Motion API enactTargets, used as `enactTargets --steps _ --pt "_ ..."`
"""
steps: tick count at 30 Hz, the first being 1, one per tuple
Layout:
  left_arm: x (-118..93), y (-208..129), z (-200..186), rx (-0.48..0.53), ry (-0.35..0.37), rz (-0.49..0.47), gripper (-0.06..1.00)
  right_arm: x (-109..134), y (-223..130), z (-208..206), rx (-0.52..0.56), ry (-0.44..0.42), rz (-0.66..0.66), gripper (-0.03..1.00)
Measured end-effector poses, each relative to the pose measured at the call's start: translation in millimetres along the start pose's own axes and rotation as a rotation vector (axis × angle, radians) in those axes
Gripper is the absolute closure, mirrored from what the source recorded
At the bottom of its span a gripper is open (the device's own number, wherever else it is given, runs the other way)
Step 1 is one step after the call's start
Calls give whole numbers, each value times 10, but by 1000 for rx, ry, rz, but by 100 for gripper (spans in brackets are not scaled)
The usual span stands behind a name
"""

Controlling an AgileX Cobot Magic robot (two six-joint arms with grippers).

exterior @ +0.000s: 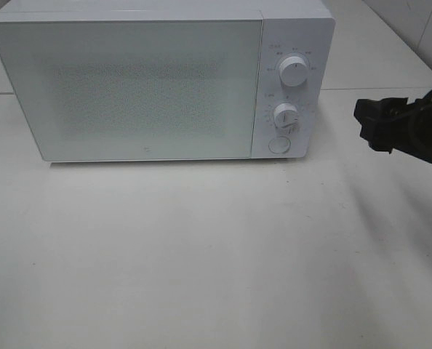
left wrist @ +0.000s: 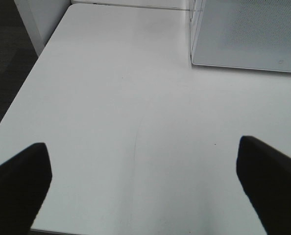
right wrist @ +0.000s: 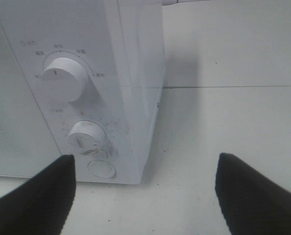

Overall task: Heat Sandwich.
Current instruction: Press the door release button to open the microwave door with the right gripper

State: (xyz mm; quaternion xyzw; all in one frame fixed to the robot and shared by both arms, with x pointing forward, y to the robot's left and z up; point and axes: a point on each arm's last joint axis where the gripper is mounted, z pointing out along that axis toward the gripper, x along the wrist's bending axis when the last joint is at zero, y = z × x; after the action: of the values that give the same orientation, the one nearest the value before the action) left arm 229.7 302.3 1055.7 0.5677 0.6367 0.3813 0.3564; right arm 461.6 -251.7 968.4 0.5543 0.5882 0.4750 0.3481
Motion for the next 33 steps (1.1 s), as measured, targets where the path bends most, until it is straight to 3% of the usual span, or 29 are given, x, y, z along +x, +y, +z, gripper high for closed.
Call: enactTargets --steps 12,24,33 --pt "0 0 0 0 0 0 -3 270 -318 103 -9 -43 -110 21" --pt "0 0 0 0 0 0 -3 502 -656 174 41 -139 -81 21" --pt "0 0 0 0 0 0 -3 727 -693 291 46 -137 -67 21"
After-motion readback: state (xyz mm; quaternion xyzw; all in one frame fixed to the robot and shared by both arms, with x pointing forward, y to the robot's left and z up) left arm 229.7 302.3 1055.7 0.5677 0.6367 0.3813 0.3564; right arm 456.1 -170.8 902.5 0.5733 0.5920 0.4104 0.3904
